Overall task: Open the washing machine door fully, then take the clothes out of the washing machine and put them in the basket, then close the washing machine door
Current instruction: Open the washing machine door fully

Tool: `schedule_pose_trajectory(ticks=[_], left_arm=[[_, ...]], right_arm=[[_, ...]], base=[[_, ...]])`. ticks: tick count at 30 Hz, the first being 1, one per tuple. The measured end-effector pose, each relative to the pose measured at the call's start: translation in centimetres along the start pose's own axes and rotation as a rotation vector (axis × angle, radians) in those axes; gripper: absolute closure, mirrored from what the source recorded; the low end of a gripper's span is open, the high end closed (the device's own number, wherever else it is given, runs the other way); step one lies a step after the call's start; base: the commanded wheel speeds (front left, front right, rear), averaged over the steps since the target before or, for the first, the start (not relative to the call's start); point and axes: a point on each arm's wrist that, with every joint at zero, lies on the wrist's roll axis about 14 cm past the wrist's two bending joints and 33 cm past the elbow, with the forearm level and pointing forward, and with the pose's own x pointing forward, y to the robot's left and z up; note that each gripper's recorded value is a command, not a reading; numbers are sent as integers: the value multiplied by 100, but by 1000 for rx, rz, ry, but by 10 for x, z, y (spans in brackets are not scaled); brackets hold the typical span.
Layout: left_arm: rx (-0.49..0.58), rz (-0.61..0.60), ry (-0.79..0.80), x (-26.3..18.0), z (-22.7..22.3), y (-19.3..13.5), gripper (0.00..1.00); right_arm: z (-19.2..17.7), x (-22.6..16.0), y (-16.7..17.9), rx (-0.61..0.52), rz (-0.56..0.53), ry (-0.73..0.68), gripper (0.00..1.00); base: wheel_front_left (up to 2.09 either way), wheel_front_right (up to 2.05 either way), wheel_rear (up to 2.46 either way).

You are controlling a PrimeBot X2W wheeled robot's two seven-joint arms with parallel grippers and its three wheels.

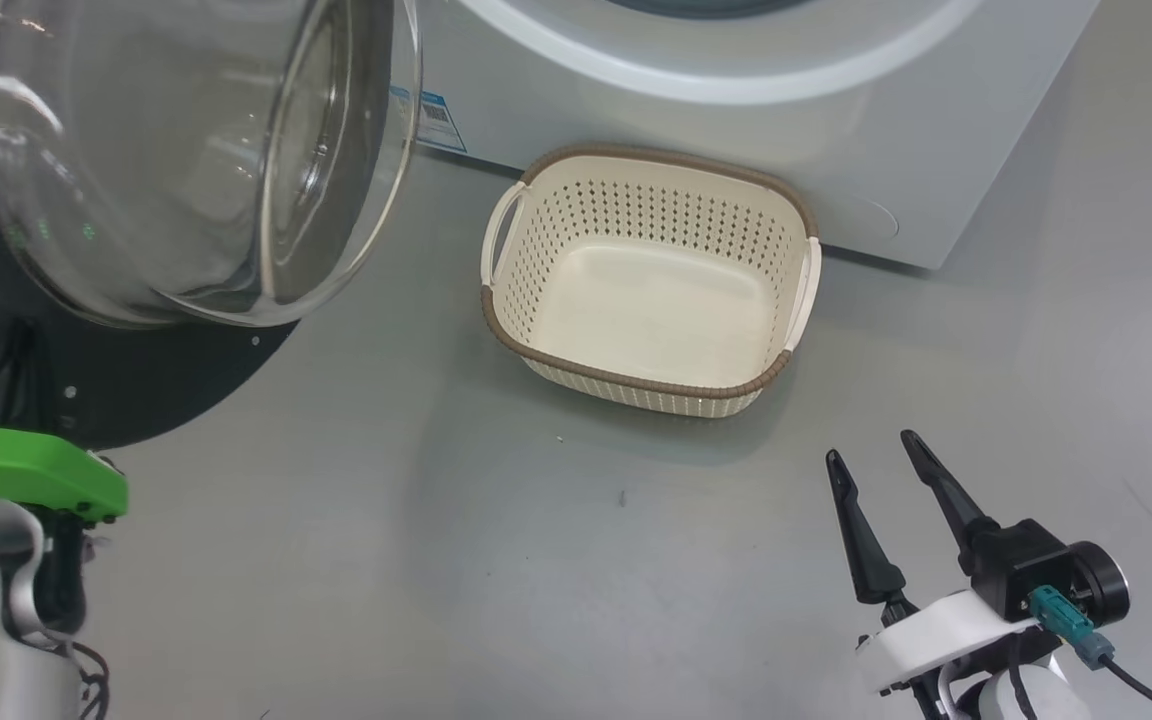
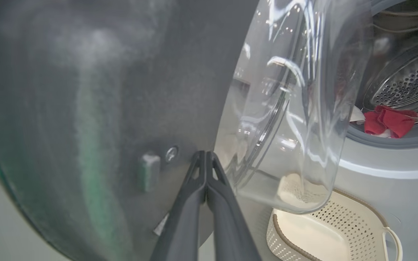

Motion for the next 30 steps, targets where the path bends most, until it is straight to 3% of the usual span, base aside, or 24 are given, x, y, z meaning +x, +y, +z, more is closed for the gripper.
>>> schedule_pose_trajectory(ticks=[15, 30], left_arm=[[41, 119, 21, 42, 8, 35, 100], [46, 136, 30, 49, 0, 41, 100]], right_arm=[[-20, 19, -34, 3, -36, 44, 0], [-27, 22, -40, -3, -44, 61, 0]], base=[[0, 0, 0], [0, 0, 0]])
